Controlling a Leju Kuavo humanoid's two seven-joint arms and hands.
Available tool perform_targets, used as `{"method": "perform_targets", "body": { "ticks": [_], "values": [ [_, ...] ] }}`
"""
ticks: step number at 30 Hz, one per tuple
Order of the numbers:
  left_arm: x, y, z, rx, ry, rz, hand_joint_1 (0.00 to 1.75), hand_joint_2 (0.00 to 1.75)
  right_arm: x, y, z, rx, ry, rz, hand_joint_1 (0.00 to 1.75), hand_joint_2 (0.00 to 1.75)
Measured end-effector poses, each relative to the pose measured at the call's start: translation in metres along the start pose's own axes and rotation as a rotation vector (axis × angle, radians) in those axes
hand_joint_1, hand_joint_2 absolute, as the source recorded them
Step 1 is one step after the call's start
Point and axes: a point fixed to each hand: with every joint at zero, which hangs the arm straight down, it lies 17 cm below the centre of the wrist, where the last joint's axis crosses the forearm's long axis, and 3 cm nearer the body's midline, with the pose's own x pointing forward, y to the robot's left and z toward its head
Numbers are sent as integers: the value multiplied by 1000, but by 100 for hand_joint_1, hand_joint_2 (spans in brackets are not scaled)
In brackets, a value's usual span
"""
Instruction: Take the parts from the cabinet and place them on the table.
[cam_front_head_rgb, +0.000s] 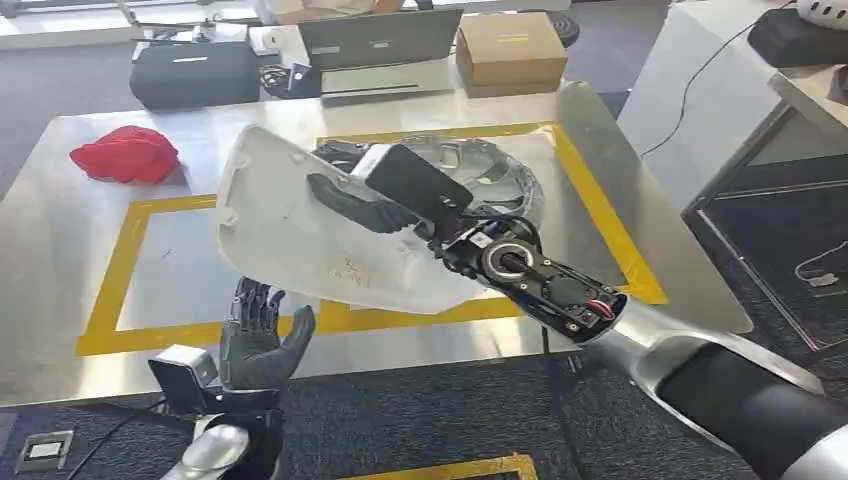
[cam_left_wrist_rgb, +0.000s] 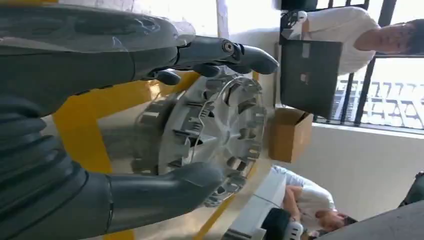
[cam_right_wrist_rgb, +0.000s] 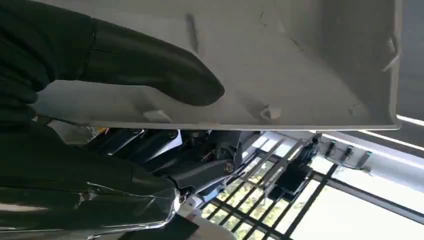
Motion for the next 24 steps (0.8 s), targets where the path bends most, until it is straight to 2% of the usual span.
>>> {"method": "perform_targets", "body": {
  "ticks": [13,24],
  "values": [
    [-15,-21,0,-60,22,27,0,175,-10,30,-34,81,-13,29,175,175],
    [-33,-46,4,-117,44,63,0,175,-33,68,-61,161,39,58,175,175]
  ]
}}
